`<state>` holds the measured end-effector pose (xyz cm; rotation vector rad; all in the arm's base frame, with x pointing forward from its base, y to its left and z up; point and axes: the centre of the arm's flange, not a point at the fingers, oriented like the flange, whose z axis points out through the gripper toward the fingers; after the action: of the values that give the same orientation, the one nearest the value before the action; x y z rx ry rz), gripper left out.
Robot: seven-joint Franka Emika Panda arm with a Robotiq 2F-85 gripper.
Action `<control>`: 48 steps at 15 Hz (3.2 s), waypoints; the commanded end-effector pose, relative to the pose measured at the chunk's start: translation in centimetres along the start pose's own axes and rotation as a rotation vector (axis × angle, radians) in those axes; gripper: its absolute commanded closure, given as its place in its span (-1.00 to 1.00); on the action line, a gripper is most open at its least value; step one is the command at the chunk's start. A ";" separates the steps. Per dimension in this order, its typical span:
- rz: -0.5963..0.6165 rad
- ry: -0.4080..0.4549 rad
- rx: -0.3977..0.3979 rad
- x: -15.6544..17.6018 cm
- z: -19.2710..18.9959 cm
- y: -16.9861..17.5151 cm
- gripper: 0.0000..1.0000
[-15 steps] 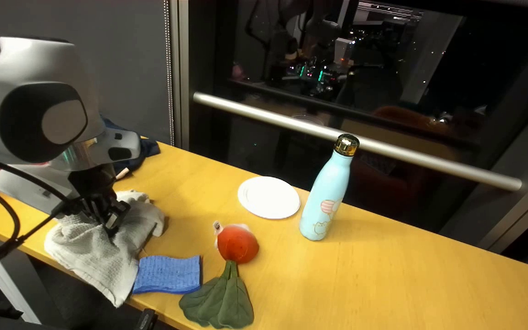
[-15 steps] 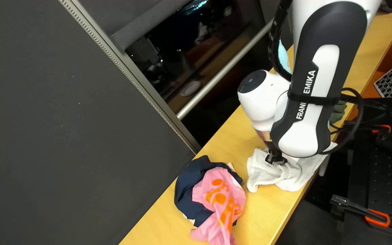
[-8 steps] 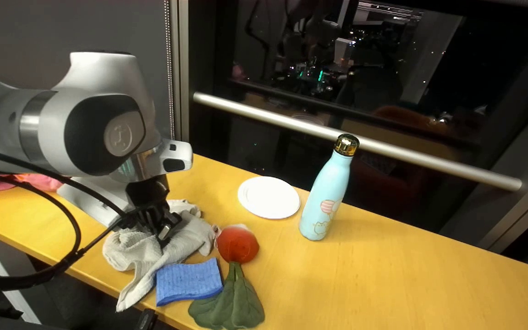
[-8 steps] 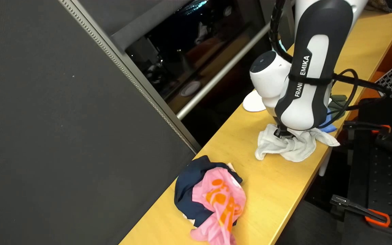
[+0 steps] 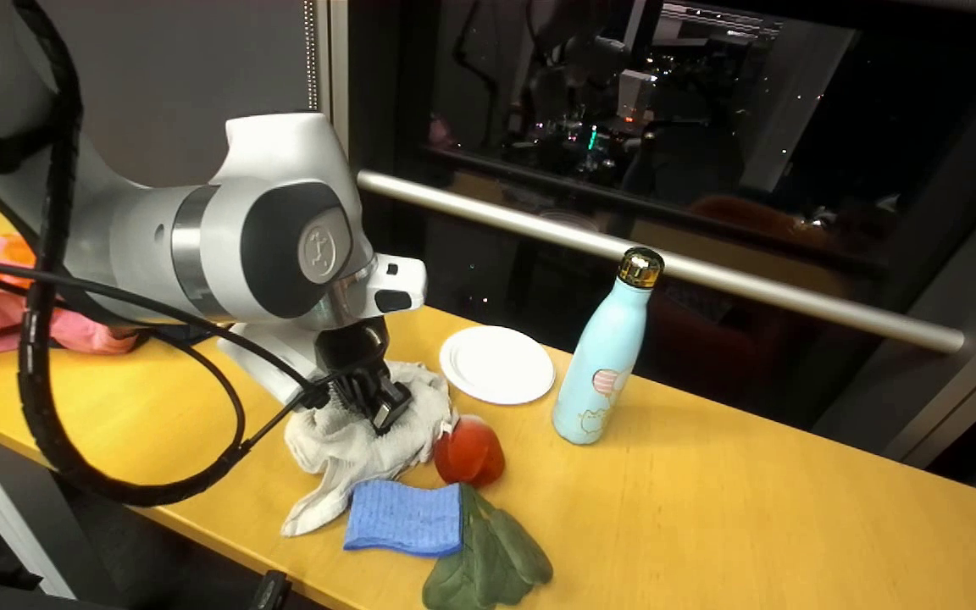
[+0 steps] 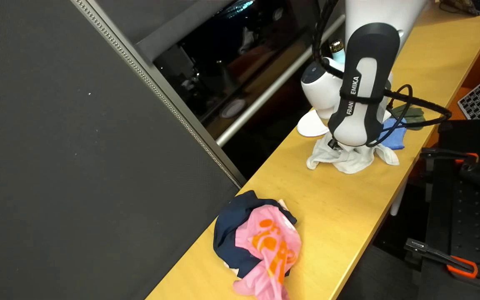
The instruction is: Use the towel to wipe the table
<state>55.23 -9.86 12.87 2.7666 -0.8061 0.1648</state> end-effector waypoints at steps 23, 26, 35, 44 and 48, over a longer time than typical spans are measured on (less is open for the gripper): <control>-0.368 0.250 0.335 -15.1 -10.0 -13.6 0.96; -0.376 0.243 0.340 -16.1 -9.8 -12.1 0.96; -0.372 0.246 0.308 -17.3 -9.3 -8.6 0.28; -0.323 0.248 0.287 -17.0 -10.1 -4.6 -0.97; -0.272 0.257 0.303 -15.7 -11.9 -1.8 -1.00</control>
<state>43.79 4.20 17.52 2.9930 -0.3430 0.5924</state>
